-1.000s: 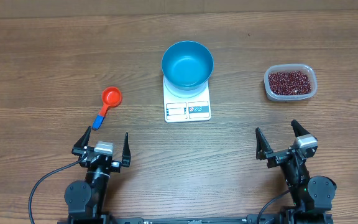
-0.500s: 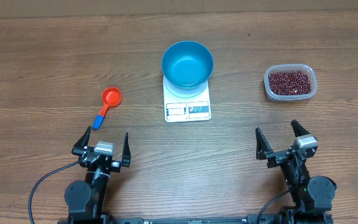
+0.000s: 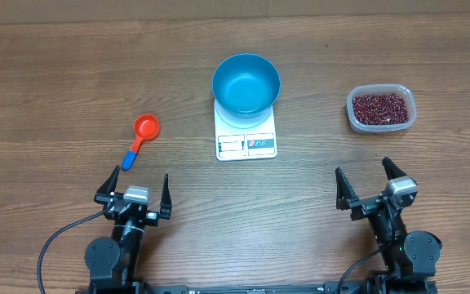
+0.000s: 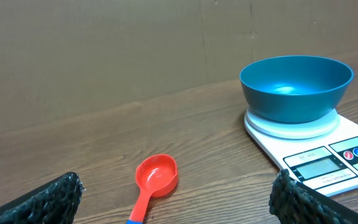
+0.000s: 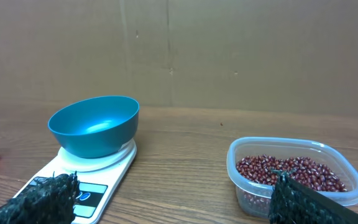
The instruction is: Scoop item into bowl and weigh 150g on scale
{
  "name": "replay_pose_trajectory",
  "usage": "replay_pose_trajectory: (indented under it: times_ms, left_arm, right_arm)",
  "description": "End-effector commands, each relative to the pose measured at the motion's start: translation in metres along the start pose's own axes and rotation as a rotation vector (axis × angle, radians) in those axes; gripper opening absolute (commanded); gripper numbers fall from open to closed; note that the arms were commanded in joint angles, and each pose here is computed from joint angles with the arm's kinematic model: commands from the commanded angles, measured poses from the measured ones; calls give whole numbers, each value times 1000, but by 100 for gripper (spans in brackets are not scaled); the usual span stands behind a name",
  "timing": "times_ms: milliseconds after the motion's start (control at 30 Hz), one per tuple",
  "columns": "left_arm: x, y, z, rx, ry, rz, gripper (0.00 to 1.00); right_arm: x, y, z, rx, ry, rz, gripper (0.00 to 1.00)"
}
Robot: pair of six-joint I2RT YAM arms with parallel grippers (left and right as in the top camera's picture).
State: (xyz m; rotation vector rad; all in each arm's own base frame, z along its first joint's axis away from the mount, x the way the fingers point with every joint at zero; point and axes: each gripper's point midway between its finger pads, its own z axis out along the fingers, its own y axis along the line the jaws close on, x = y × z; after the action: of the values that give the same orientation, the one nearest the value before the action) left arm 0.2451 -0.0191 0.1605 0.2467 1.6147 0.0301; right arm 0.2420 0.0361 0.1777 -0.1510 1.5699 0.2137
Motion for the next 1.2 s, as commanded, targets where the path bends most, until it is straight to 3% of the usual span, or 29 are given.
replay_pose_trajectory:
  times_ms: [0, 433, 767, 1167]
  left_arm:
    - [1, 3, 0, -19, 2, -18, 100]
    - [-1, 1, 0, -2, -9, -25, 99]
    - [-11, 2, -2, -2, -31, -123, 100]
    - [-39, -7, -8, 71, -18, -158, 100]
  right_arm:
    - [2, -2, 0, 9, -5, -2, 100]
    - [2, -2, 0, 9, -5, -2, 100]
    - [2, -2, 0, 9, -5, -2, 100]
    - [2, -2, 0, 9, -5, -2, 100]
